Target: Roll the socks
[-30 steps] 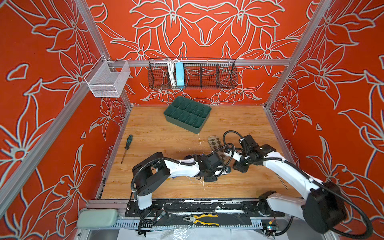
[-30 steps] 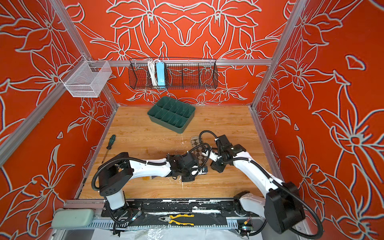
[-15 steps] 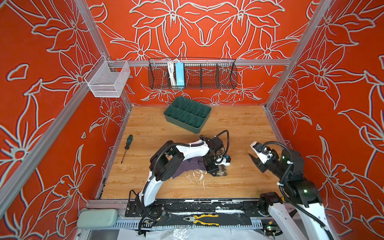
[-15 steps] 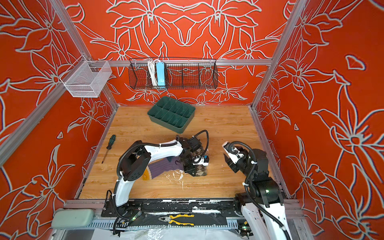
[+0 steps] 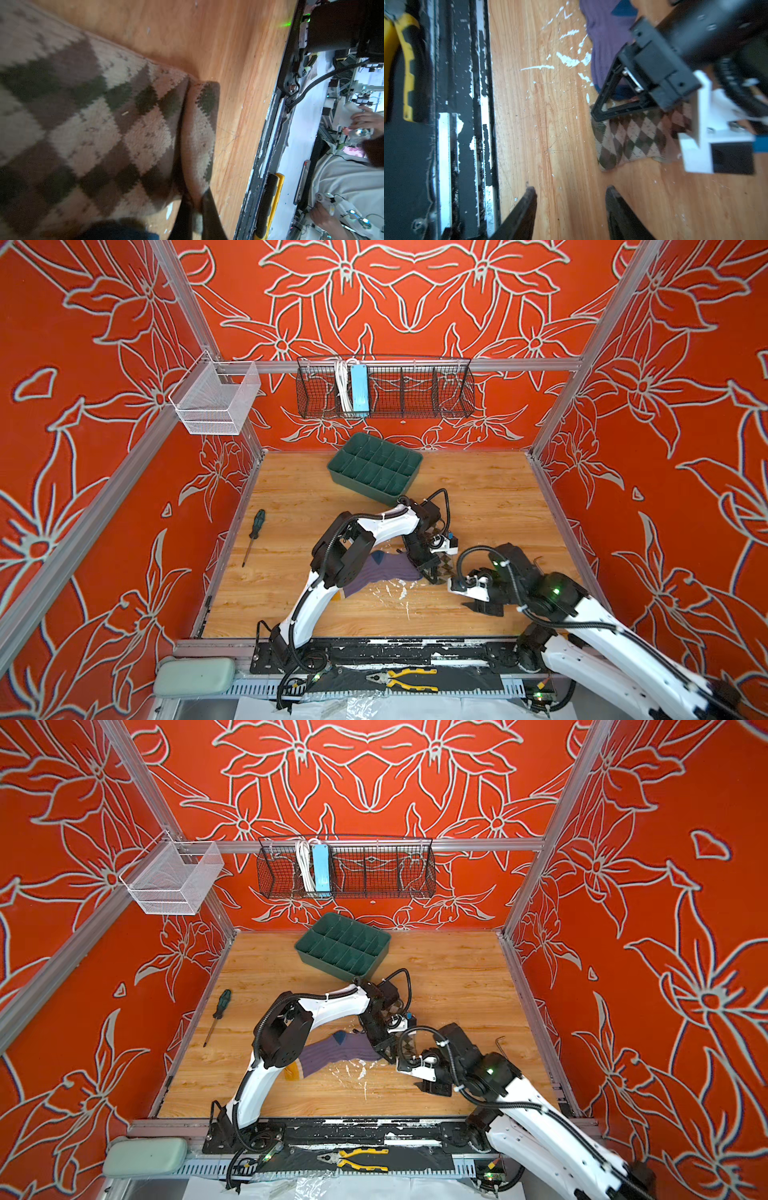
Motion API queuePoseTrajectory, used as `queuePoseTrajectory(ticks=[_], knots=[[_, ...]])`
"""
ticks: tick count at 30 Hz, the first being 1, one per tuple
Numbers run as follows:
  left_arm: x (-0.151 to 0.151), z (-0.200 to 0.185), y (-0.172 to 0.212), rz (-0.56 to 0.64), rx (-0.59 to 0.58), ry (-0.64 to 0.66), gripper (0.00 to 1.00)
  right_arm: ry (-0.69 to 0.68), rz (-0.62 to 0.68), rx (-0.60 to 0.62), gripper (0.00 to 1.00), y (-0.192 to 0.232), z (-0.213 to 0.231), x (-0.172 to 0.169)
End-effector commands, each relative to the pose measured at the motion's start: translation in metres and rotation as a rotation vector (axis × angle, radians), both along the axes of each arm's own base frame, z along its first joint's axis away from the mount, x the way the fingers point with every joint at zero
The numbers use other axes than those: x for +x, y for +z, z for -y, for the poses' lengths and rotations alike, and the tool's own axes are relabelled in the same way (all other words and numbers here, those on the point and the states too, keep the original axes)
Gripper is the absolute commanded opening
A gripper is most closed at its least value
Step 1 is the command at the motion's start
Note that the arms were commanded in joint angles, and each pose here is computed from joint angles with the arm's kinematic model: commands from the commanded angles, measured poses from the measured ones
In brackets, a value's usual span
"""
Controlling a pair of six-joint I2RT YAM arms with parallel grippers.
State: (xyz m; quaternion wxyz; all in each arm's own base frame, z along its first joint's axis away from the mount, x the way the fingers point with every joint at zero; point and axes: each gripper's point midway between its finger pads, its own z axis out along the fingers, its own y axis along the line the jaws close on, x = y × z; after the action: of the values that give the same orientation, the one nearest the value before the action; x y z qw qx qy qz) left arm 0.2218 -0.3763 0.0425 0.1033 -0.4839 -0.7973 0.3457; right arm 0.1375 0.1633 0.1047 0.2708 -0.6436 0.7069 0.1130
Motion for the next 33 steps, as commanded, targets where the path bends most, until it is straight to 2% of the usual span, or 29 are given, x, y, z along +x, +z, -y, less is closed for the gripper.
queuePoseTrajectory(ticks=[1,8,10,14,18,20,25,28,31,33], knots=[[-0.010,-0.002,0.000,-0.086,0.013,0.010,0.06,-0.021,0.064,-0.032,0.56,-0.016,-0.013,0.027],[-0.013,-0.003,-0.005,-0.108,0.014,0.012,0.07,0.005,0.104,-0.101,0.55,-0.048,-0.024,0.051],[-0.013,-0.002,-0.005,-0.112,0.009,0.010,0.08,0.017,0.101,-0.133,0.52,-0.060,-0.023,0.053],[-0.014,-0.003,-0.003,-0.106,0.004,0.004,0.11,0.003,0.081,-0.204,0.34,-0.078,-0.018,0.057],[-0.011,-0.002,0.001,-0.081,-0.007,0.010,0.14,0.016,0.021,-0.260,0.01,-0.087,-0.015,0.048],[-0.004,-0.002,0.006,-0.041,-0.021,0.036,0.17,0.027,-0.021,-0.269,0.00,-0.088,-0.013,0.039],[0.030,-0.016,0.038,0.168,-0.091,0.176,0.34,0.061,-0.138,-0.226,0.00,-0.080,-0.014,0.012],[0.054,-0.041,0.073,0.371,-0.139,0.292,0.36,0.068,-0.237,-0.210,0.00,-0.077,-0.018,-0.001],[0.080,-0.082,0.114,0.670,-0.147,0.453,0.37,0.055,-0.368,-0.229,0.00,-0.079,-0.018,-0.012],[0.090,-0.113,0.147,0.901,-0.166,0.553,0.44,0.045,-0.485,-0.256,0.00,-0.083,-0.018,-0.021]])
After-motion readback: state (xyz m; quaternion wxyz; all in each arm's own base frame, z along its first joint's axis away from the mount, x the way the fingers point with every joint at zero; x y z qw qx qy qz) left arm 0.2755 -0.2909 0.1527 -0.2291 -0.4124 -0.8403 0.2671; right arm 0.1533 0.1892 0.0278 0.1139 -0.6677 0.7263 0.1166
